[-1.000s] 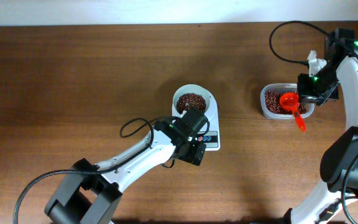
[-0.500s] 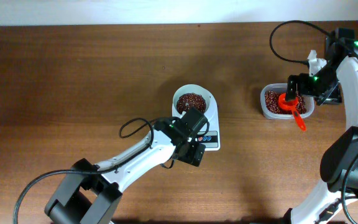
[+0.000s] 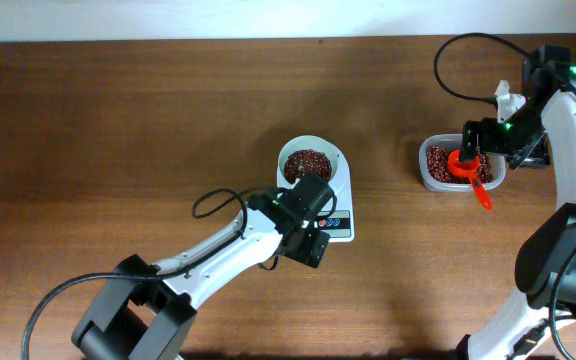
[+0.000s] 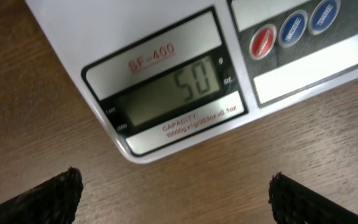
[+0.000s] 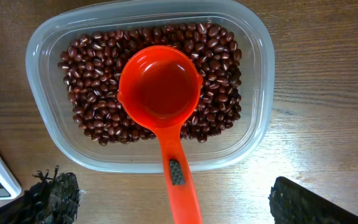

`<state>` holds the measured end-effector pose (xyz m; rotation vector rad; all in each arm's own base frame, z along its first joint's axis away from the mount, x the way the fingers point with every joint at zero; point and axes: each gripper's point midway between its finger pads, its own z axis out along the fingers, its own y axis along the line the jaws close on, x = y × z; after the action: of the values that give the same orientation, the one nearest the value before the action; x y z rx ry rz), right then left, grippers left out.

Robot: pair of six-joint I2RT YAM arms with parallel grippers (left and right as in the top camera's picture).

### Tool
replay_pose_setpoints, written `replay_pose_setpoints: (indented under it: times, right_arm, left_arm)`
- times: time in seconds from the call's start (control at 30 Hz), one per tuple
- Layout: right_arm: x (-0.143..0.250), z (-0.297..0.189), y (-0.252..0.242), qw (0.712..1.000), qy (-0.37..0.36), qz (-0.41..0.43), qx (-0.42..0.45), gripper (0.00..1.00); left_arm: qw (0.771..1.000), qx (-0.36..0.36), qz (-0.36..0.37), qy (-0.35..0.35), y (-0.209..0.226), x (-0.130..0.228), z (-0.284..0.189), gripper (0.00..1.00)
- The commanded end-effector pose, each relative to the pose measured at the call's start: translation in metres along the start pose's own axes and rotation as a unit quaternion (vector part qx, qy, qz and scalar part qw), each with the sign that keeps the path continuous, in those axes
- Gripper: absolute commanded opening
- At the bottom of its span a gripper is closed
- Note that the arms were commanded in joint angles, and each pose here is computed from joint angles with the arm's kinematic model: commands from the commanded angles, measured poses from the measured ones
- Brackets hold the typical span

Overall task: Scoop item into bowl and weigh 50g on scale
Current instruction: 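Release the scoop in the tub and open the right gripper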

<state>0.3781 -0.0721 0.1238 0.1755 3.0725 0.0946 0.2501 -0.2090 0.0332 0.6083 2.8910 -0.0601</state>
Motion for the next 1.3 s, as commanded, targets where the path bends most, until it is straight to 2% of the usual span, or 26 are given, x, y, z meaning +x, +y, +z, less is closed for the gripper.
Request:
replay_pose_setpoints:
  times: [0.0,1.27]
  right_arm:
    - [0.0007,0.0004,0.0007,1.0,0.0,0.002,0.002,0.99]
    - [0.0006,0.0033,0.0034,1.0,0.004,-0.001,0.001,0.99]
  left_arm:
    - [1.0,-0.007,0.006,0.006,0.0032,0.0028,0.0023,0.99]
    - [1.0,-0.001,0.006,0.019,0.0017,0.0089,0.0022,0.99]
